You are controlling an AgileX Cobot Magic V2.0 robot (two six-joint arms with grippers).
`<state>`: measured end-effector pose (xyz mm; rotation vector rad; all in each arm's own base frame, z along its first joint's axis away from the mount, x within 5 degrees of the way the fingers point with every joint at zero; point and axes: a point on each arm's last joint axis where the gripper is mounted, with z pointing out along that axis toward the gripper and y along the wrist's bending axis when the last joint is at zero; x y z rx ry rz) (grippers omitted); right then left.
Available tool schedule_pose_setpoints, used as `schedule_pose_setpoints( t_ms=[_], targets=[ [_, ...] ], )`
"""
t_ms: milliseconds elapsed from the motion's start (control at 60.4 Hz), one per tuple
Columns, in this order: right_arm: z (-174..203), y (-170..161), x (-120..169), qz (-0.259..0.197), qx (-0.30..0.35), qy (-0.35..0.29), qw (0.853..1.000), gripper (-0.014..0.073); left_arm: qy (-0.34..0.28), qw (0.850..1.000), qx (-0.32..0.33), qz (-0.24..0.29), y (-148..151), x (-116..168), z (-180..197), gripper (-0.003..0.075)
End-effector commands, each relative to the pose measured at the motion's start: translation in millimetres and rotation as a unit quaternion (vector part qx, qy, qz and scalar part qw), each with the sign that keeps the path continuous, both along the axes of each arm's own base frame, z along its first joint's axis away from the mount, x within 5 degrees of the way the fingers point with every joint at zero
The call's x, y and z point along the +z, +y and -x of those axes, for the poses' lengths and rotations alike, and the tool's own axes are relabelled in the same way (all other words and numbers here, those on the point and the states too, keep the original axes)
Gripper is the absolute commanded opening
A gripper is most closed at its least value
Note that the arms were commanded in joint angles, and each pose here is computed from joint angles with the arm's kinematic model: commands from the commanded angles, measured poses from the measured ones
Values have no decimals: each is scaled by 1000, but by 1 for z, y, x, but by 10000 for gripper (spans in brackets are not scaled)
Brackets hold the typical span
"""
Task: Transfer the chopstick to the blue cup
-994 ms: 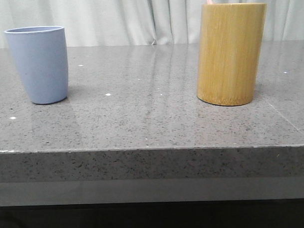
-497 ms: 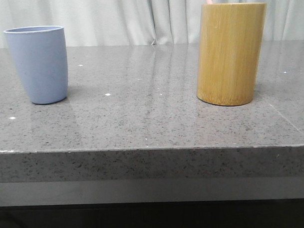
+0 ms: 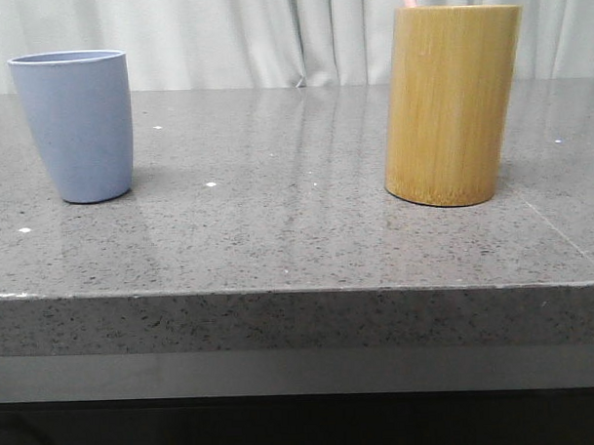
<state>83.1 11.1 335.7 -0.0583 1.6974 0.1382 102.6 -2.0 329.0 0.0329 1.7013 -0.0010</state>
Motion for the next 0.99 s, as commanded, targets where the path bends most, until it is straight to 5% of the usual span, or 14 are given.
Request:
schedule_pose_setpoints(
  t_ms=[0, 182, 248, 596, 795, 977],
  targets=[
    [-1, -2, 19, -2, -11, -54, 998, 55, -54, 999, 1, 4, 0, 19, -1, 118],
    [-1, -2, 18, -2, -11, -54, 998, 503, -50, 999, 0, 11, 0, 18, -1, 513],
    [-1, -2, 19, -2, -11, -54, 998, 647, -50, 999, 0, 11, 0, 18, -1, 601],
    [-1, -2, 18, -2, -10, -52, 999, 624, -40, 999, -5, 11, -1, 18, -2, 629],
    [-1, -2, 18, -2, -11, -53, 999, 624, 36, 997, -62, -37, -15, 44, -29, 629],
    [-1, -2, 18, -2, -11, -53, 999, 624, 119, 979, -152, -73, -50, 65, -72, 629]
  ],
)
